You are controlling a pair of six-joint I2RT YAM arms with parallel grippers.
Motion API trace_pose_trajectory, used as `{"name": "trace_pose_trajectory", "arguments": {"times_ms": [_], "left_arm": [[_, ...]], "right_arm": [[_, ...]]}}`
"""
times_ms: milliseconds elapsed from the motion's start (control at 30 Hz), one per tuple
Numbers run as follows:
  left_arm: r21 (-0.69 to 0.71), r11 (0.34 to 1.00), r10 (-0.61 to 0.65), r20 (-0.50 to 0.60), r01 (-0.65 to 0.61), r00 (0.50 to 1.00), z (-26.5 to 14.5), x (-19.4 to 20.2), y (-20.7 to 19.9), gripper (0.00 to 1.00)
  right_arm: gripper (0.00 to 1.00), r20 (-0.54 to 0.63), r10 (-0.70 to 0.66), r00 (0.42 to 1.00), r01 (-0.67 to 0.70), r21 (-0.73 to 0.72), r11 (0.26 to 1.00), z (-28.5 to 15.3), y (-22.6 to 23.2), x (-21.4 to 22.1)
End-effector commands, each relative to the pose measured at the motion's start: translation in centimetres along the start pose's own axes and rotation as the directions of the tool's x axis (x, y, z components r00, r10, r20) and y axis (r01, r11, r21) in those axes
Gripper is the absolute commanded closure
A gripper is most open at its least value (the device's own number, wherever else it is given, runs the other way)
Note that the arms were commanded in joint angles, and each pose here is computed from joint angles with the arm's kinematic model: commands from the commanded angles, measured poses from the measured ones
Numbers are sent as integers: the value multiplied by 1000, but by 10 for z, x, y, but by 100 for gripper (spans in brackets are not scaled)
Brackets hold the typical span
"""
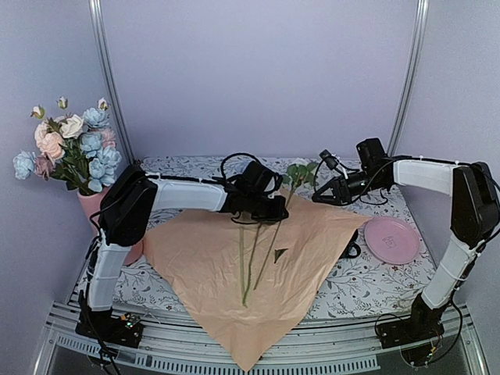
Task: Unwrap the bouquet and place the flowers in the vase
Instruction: Pick up the fake flower from the flattened wrapping paper, then place the fake flower in the vase.
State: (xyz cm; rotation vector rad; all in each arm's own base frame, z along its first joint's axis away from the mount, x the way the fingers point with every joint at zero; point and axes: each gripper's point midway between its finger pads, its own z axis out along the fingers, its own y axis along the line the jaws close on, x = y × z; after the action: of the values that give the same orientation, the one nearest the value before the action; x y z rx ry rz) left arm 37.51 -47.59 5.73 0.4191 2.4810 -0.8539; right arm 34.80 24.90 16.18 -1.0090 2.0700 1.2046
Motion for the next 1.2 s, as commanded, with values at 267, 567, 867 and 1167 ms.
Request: {"name": "trace_pose_trajectory", "arguments": {"times_ms": [267, 567, 867, 1167], "left_arm": [[460, 856, -99, 594, -236, 798, -165, -131, -135, 100], [548, 790, -197, 650, -273, 734, -198, -137, -146, 100], [555, 775, -202, 672, -303, 713, -220, -142, -151, 82], [458, 826, -120, 713, -329, 691, -229, -165, -124, 64]], "right_arm": [[44, 59, -103, 993, 109, -113, 988, 15, 64, -50], [39, 108, -123, 987, 150, -290, 945, 29, 107, -59], [100, 68, -103, 992, 120, -319, 940, 37, 108, -38], [100, -9, -116, 993, 111, -247, 963, 49, 90, -12]]}}
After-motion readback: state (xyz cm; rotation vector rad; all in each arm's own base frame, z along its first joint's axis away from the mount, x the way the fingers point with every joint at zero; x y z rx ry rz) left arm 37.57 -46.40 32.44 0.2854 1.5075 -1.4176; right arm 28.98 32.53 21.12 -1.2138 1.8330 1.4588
